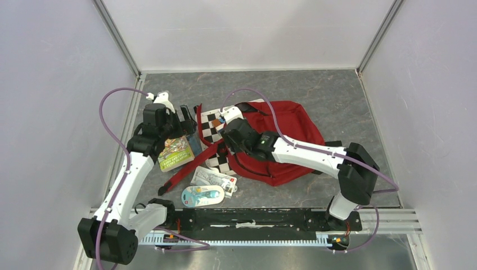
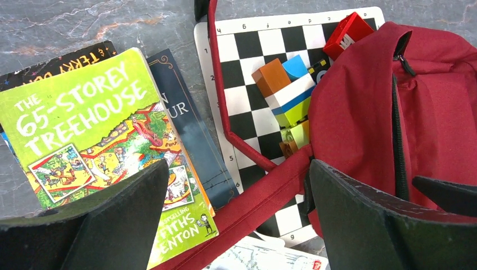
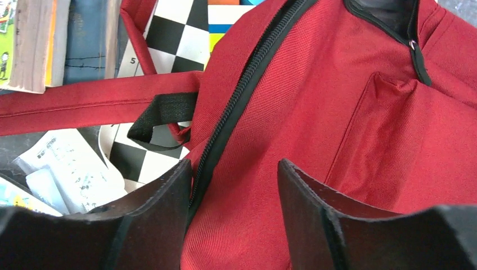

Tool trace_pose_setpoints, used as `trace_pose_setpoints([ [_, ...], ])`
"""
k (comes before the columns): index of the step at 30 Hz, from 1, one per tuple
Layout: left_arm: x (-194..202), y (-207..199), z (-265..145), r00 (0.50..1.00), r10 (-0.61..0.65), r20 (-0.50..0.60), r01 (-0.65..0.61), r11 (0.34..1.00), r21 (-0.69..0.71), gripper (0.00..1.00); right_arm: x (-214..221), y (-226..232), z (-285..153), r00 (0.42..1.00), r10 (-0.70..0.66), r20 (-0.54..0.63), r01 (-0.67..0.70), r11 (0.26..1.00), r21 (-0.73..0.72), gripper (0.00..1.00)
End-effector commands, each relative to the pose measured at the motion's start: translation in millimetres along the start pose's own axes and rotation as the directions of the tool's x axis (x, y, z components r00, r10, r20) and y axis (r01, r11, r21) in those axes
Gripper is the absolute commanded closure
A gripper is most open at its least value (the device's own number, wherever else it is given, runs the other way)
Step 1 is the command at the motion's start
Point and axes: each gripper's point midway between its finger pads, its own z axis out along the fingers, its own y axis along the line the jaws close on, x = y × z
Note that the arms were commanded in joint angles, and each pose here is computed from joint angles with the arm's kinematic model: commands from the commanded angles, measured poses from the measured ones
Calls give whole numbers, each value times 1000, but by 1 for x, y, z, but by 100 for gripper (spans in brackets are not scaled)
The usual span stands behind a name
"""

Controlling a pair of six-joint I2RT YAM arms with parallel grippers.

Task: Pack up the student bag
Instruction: Unzip the student bag at the center of the board.

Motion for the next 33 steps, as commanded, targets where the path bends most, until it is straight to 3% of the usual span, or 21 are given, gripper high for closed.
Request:
trace_pose_setpoints([
  [1, -9, 2, -2, 998, 39, 43, -39, 999, -3, 0, -25, -2, -5, 998, 35, 50, -34, 999, -15, 40],
  [21, 1, -5, 3, 999, 36, 1, -36, 998, 44, 0, 2, -27, -23, 996, 81, 44, -80, 997, -24, 45],
  [25, 4, -23, 3, 999, 46, -3, -45, 988, 150, 3, 6, -29, -24, 996, 80, 42, -80, 997, -22, 56],
  [32, 21, -87, 4, 997, 54, -53, -33, 941, 337, 3, 10, -32, -26, 996, 83, 41, -83, 996, -11, 98],
  [33, 22, -100, 4, 998, 41, -50, -19, 929, 370, 3, 10, -33, -27, 995, 89, 42, -89, 996, -8, 100],
])
